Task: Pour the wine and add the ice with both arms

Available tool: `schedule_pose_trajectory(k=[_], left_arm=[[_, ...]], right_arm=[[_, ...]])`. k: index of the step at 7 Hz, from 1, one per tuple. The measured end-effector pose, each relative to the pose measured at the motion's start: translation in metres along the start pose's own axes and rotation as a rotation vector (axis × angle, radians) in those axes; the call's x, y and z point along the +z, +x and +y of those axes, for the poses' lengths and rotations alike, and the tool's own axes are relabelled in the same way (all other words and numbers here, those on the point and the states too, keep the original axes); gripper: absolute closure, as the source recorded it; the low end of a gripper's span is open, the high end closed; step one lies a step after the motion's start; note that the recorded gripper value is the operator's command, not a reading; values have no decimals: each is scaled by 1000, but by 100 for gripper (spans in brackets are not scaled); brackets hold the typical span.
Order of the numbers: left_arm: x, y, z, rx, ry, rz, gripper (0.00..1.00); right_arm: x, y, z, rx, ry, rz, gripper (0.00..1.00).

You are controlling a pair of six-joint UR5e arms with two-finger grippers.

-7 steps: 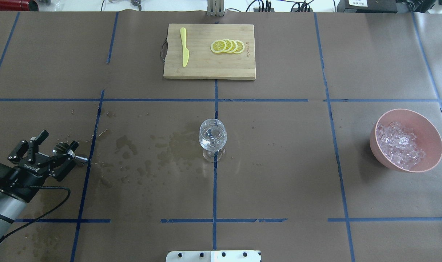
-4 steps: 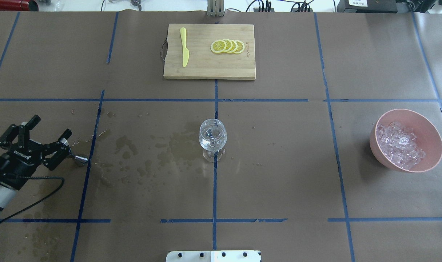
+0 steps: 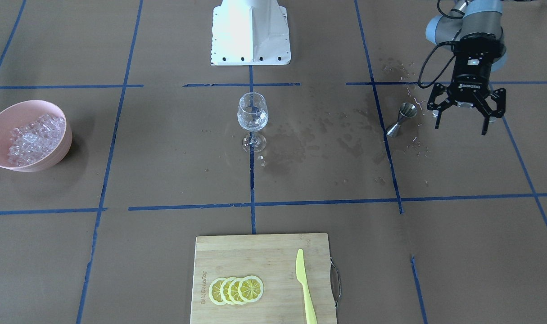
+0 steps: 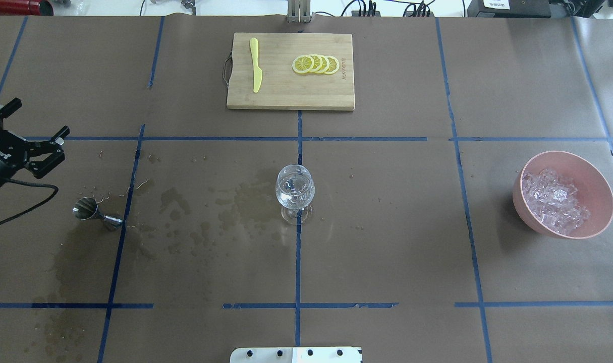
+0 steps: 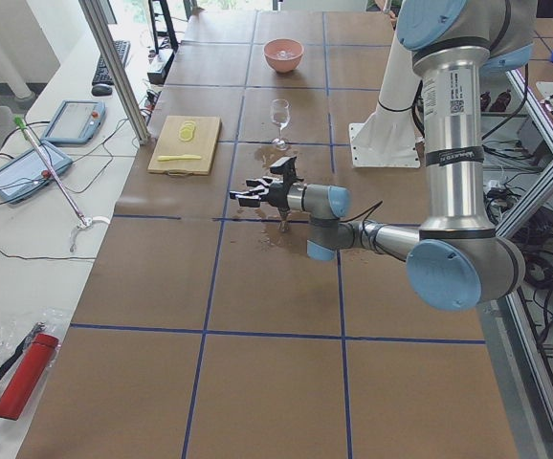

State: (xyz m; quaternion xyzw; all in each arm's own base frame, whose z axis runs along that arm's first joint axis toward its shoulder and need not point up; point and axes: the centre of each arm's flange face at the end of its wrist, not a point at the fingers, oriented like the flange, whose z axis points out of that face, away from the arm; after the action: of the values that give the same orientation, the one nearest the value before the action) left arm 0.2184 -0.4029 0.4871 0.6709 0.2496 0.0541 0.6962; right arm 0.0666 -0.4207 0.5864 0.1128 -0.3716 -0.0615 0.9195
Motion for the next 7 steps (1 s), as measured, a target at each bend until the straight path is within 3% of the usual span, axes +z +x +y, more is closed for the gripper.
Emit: schedule_pose_trajectory(k=[2, 3, 5, 7], left_arm=[[30, -75, -21, 127, -160, 13, 0], [43, -110, -29, 138, -262, 2, 0], [58, -174, -45, 90, -453, -16, 0], [49, -224, -30, -18, -666, -32, 0]], right_arm=[[0, 0, 0, -1, 0, 0, 0], [1, 0, 0, -1, -1, 0, 0], [1, 1, 1, 0, -3, 0, 0], [2, 2, 2, 1, -5, 0, 0]])
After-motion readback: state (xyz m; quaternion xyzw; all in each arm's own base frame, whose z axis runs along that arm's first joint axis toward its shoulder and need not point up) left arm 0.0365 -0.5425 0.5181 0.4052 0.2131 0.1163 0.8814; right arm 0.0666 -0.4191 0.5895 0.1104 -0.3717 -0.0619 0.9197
